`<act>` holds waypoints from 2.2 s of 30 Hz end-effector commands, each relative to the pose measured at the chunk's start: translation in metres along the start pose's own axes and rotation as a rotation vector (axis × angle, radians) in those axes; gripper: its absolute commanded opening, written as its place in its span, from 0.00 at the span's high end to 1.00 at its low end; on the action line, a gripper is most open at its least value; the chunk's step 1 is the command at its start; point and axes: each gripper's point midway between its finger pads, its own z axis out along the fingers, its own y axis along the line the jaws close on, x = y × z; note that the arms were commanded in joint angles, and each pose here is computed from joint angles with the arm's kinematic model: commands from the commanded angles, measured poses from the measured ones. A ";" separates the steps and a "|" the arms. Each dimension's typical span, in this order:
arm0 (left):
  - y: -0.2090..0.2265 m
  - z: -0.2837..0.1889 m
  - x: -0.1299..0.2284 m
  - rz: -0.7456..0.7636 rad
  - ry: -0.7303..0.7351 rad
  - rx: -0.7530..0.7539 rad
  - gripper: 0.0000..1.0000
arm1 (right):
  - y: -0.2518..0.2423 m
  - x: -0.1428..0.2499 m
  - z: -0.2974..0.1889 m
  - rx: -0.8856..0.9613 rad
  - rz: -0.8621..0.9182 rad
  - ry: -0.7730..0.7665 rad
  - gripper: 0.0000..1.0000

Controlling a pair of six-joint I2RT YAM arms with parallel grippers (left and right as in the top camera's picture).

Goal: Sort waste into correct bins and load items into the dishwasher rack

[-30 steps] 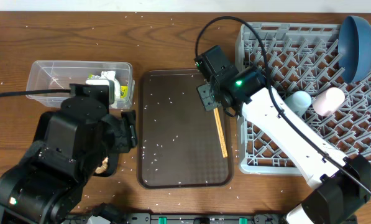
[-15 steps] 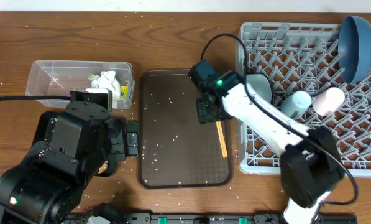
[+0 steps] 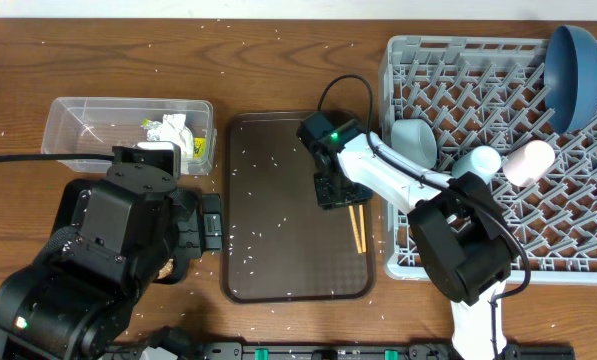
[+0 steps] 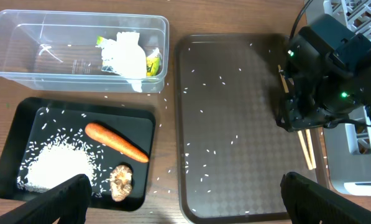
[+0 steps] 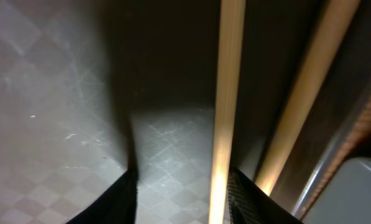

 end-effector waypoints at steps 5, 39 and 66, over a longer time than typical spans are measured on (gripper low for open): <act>0.002 -0.004 -0.003 0.003 -0.017 -0.007 0.02 | 0.014 0.005 0.016 -0.064 -0.065 0.050 0.62; 0.002 -0.004 -0.003 0.004 -0.017 -0.006 0.02 | -0.148 -0.005 -0.183 -0.117 0.181 -0.351 0.99; 0.002 -0.004 -0.003 0.004 -0.017 -0.007 0.02 | -0.345 0.009 -0.138 0.301 0.332 -0.204 0.99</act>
